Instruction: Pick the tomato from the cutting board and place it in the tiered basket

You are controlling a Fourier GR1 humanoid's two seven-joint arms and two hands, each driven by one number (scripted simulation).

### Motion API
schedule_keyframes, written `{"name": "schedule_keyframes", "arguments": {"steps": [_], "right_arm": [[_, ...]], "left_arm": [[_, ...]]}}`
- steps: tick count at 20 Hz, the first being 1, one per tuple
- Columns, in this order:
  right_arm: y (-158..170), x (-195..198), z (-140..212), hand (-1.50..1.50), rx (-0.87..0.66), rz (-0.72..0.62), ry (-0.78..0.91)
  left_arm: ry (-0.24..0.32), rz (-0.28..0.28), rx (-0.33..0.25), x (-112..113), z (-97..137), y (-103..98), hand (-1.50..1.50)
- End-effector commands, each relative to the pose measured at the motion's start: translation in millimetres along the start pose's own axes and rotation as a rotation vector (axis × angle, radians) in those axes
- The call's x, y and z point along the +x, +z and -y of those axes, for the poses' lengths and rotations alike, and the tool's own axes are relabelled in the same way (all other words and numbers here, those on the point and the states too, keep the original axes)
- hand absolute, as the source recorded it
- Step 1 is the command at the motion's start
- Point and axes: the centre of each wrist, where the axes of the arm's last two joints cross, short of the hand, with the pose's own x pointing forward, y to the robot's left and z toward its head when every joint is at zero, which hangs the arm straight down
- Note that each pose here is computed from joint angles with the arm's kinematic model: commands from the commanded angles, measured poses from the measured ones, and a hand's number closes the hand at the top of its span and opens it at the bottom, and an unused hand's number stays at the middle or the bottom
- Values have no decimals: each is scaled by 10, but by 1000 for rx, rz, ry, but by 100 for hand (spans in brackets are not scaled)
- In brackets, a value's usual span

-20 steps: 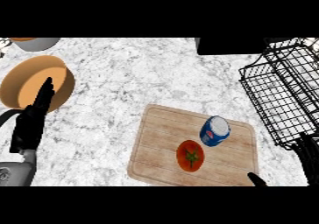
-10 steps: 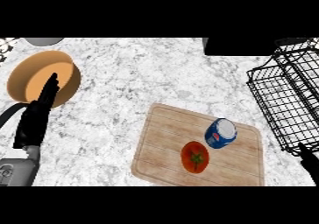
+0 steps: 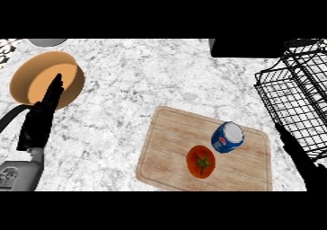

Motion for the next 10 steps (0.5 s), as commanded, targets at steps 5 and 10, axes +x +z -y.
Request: {"name": "schedule_keyframes", "arguments": {"steps": [5, 10], "right_arm": [[-219, 222, -356, -150, 25, -172, 101], [-239, 185, -452, -150, 64, -183, 154]], "left_arm": [[-7, -9, 11, -104, -73, 82, 0], [-11, -11, 11, -30, -2, -26, 0]]}}
